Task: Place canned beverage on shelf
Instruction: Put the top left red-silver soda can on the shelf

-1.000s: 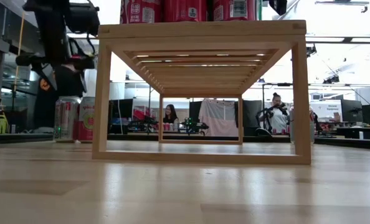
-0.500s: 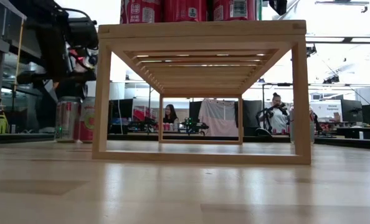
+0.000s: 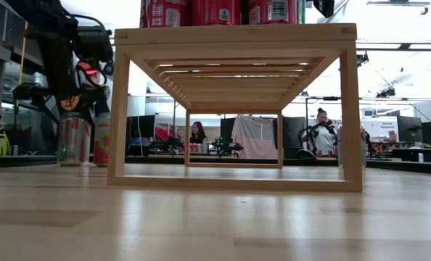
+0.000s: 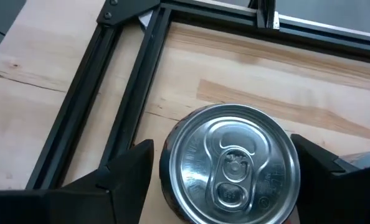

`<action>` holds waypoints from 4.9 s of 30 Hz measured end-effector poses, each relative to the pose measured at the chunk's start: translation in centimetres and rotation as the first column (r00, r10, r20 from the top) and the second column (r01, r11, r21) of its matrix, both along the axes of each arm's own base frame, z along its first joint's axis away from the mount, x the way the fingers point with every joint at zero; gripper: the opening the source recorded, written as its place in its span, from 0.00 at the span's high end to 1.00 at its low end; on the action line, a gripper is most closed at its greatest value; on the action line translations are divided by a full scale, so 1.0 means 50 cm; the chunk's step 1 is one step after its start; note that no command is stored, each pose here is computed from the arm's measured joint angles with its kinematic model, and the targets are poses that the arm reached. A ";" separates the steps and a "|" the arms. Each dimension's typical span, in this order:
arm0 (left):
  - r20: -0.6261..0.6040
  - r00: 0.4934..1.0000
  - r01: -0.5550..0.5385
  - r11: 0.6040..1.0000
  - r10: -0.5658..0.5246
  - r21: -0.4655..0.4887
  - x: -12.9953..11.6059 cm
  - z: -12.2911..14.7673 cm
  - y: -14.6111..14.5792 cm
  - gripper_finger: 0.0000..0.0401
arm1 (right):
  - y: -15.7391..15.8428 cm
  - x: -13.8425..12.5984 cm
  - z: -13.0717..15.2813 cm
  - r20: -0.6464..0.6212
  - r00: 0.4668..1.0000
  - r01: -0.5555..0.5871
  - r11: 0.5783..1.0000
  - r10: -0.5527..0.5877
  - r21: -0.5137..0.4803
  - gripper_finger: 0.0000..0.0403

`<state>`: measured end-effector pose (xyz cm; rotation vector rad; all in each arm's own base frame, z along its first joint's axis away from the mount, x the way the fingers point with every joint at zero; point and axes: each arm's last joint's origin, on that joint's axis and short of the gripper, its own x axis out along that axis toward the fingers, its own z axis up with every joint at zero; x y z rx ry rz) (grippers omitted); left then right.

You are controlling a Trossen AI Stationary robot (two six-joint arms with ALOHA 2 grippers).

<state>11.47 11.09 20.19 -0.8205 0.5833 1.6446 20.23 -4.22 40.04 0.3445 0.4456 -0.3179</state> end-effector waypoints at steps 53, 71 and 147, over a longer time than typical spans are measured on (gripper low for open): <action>0.058 0.586 0.658 0.516 -0.808 0.548 0.226 0.442 -0.038 0.75 | 0.000 0.000 0.000 0.000 1.000 -0.001 1.000 0.001 -0.003 1.00; -0.001 0.433 0.830 0.398 -0.902 0.389 0.433 0.301 -0.045 1.00 | -0.003 0.001 0.003 0.011 0.999 0.047 0.998 -0.046 -0.038 1.00; 0.004 0.352 0.789 0.299 -0.936 0.537 0.073 0.382 0.303 1.00 | -0.597 -0.135 -0.279 -0.595 -0.330 0.925 -0.376 -0.733 -0.050 0.12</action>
